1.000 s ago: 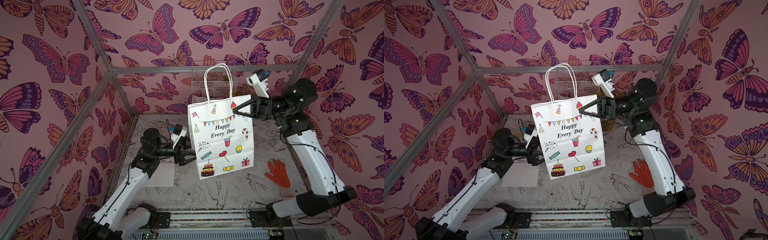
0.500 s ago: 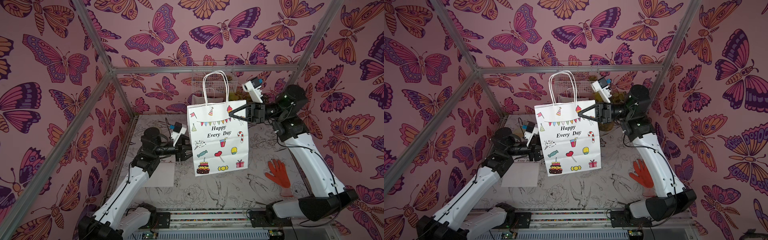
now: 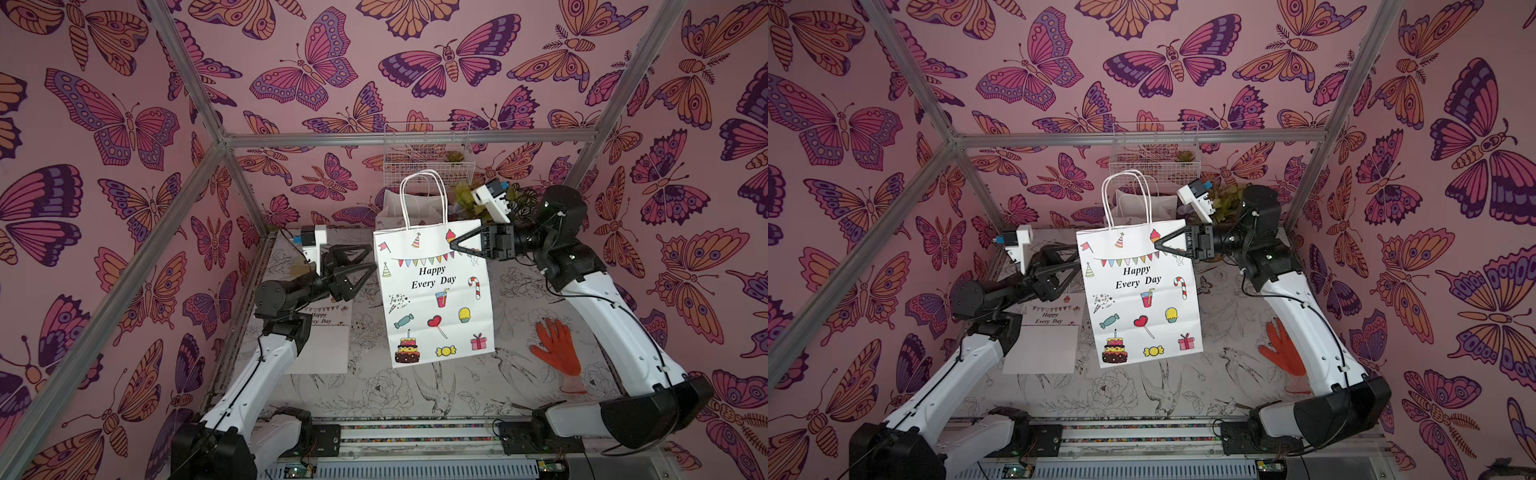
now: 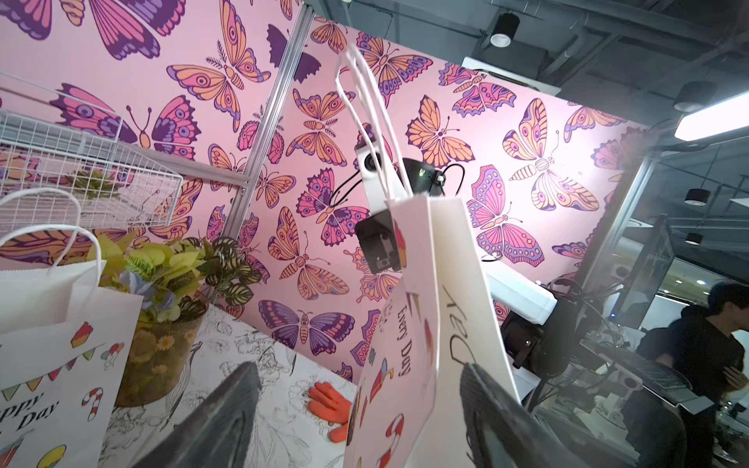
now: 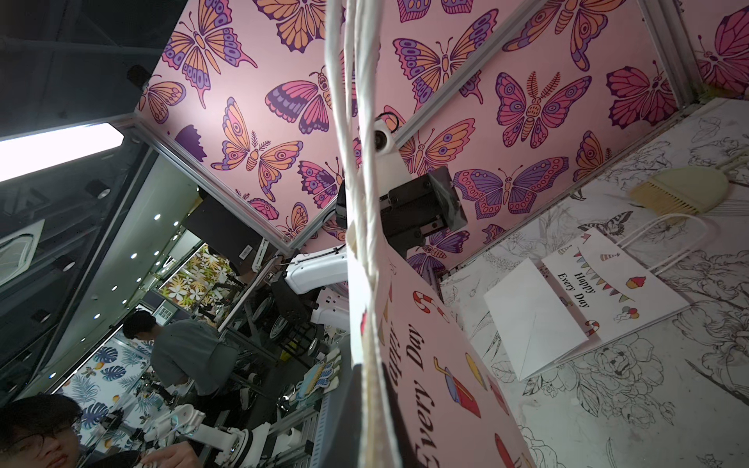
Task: Put away the paper bag
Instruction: Press the paper bag.
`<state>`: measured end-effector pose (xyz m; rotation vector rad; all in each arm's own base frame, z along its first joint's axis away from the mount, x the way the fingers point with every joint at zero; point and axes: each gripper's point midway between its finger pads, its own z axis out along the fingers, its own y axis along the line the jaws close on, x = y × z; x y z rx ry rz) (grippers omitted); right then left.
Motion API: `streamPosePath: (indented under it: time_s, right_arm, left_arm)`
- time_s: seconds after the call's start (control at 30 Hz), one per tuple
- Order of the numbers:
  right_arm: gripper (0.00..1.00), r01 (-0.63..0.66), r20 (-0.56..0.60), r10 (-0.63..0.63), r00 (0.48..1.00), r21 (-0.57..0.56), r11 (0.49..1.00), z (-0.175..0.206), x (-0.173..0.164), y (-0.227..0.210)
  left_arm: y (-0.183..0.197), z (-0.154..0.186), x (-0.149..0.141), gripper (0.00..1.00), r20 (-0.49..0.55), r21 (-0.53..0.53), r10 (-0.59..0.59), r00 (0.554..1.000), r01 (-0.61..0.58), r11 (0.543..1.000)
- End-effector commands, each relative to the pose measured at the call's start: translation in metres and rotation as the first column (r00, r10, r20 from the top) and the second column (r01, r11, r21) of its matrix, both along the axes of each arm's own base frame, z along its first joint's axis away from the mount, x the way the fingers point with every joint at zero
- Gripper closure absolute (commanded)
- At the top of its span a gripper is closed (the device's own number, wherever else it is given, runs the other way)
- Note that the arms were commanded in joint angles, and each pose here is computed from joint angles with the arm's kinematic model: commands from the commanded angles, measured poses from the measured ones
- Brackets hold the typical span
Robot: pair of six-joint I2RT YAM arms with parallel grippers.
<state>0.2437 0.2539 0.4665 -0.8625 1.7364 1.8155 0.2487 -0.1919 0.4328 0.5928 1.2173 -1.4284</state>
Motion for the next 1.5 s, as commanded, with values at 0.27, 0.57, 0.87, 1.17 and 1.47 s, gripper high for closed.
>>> streamPosePath:
  time_s: [0.27,0.57,0.87,1.17,1.47]
  right_arm:
    - [1.00,-0.028,0.034,0.029,0.999,-0.028,0.999,-0.021,-0.023,0.003]
    - [1.00,-0.014,0.059,0.016,0.998,-0.034,0.999,-0.028,-0.026,0.018]
    - [1.00,0.076,0.078,-0.070,0.994,-0.089,0.993,-0.030,-0.019,0.018]
    - [1.00,0.218,0.114,-0.204,0.972,-0.125,0.968,-0.030,-0.004,0.012]
    - [1.00,0.225,0.136,-0.208,0.969,-0.122,0.967,-0.027,-0.011,0.020]
  left_arm:
    - [0.003,0.029,-0.037,0.14,0.044,0.023,-0.053,0.998,0.052,0.998]
    - [-0.016,0.009,-0.036,0.14,-0.078,0.120,-0.169,0.983,0.177,0.977]
    - [-0.041,-0.005,-0.042,0.17,-0.113,0.177,-0.268,0.957,0.285,0.942]
    - [-0.051,-0.012,-0.043,0.23,-0.121,0.203,-0.286,0.951,0.306,0.930]
    - [-0.061,-0.017,-0.039,0.29,-0.136,0.210,-0.314,0.940,0.337,0.918]
